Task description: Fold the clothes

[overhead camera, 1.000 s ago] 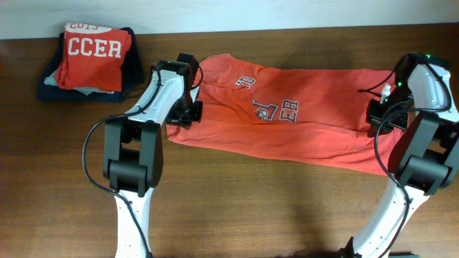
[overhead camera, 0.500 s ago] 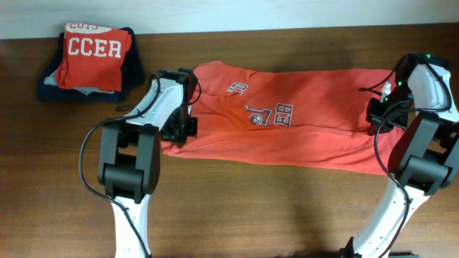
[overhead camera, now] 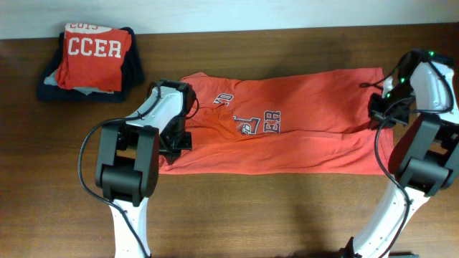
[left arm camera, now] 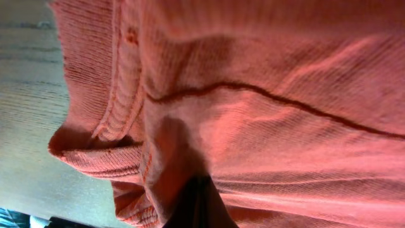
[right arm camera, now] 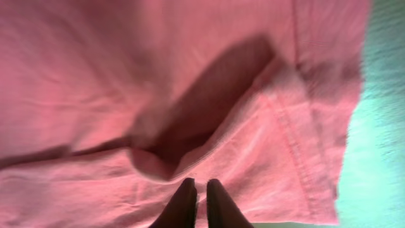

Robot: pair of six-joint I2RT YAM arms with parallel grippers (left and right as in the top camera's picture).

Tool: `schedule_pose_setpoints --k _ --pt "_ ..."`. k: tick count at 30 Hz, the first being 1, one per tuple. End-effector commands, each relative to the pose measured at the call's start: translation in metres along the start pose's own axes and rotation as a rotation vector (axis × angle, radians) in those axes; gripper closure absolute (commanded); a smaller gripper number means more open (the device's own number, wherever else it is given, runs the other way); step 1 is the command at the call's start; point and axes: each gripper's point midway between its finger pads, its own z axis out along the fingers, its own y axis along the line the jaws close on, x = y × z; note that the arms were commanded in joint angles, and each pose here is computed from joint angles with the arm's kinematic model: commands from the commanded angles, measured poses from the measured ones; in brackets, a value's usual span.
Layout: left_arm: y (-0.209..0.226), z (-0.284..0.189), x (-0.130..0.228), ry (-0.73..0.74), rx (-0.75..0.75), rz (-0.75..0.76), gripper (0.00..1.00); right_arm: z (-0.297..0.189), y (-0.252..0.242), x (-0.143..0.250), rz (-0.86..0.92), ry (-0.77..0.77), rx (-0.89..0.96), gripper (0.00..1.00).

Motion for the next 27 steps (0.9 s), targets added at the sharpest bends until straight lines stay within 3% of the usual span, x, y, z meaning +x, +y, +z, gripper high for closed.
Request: schedule_pose_setpoints --k 1,2,4,5,6,9,14,19,20,27 --pt "0.001 -0.065 -0.021 -0.203 0.088 -0.046 0.99 -0.068 0.013 -0.014 -0.041 -0.199 -0.022 0.81" --pt "0.001 -0.091 -0.027 -0.282 0.118 -0.055 0.89 -0.08 0.014 -0.018 -0.046 -0.235 -0.022 0.78" --pt "0.003 -0.14 -0.04 -0.439 0.171 -0.066 0.45 -0.1 0.017 -0.025 -0.055 -0.299 -0.021 0.7" --pt "0.003 -0.164 -0.048 -0.522 0.196 -0.064 0.26 -0.108 0.018 -0.029 -0.058 -0.327 -0.022 0.61" --pt "0.003 -0.199 -0.061 -0.65 0.227 -0.044 0.21 -0.122 0.019 -0.036 -0.064 -0.378 -0.021 0.51" --pt "0.001 -0.252 -0.085 -0.857 0.265 -0.01 0.13 -0.142 0.022 -0.062 -0.084 -0.507 -0.019 0.36" --pt "-0.004 -0.286 -0.113 -1.026 0.308 -0.026 0.13 -0.154 0.023 -0.103 -0.111 -0.663 -0.012 0.31" --pt "-0.013 -0.288 -0.141 -1.095 0.298 0.006 0.13 -0.14 0.024 -0.14 -0.122 -0.732 -0.013 0.31" --pt "-0.014 -0.286 -0.145 -1.097 0.297 0.008 0.08 -0.135 0.024 -0.148 -0.125 -0.742 -0.013 0.31" --pt "-0.029 -0.245 -0.174 -1.031 0.277 0.021 0.05 -0.082 0.032 -0.194 -0.148 -0.765 -0.017 0.32"
